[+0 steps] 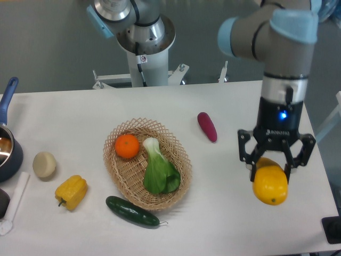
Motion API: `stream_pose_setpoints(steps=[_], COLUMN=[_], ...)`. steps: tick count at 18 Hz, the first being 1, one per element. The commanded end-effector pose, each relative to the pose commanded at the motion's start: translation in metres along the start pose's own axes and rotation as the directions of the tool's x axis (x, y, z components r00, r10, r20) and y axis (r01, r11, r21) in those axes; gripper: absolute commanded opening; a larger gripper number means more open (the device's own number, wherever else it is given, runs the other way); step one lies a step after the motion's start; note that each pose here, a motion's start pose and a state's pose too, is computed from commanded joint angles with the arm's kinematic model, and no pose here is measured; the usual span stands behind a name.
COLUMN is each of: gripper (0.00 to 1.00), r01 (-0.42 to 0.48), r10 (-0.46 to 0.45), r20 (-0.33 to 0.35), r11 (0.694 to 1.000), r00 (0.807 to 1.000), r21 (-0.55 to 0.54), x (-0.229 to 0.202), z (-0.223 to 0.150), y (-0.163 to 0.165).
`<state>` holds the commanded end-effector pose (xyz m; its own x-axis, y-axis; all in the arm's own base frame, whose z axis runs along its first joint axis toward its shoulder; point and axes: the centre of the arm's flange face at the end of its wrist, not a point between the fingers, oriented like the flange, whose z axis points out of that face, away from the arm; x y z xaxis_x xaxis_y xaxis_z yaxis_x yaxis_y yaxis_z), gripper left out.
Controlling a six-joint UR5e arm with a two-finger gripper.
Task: Pick up the mango from the table
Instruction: 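Lift the grasped yellow mango up off the table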
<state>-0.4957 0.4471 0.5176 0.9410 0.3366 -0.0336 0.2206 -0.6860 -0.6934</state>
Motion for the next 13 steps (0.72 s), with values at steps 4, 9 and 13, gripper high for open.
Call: stream_pose_setpoints(steps=[4,9,13], gripper=[0.39,0.39,0.39], r01=[0.003,-0.006,-0.005], r10=[-0.003,0.006,0.005], r20=[-0.002,-0.008,-0.002], r11=[1.0,1.0,1.0], r00=[1.0,1.0,1.0], r21=[-0.009,-0.018,-0.014], x=[0.0,0.0003,-0.0013], z=[0.0017,0.0052,0.0017], y=[0.0056,0.011,0.0113])
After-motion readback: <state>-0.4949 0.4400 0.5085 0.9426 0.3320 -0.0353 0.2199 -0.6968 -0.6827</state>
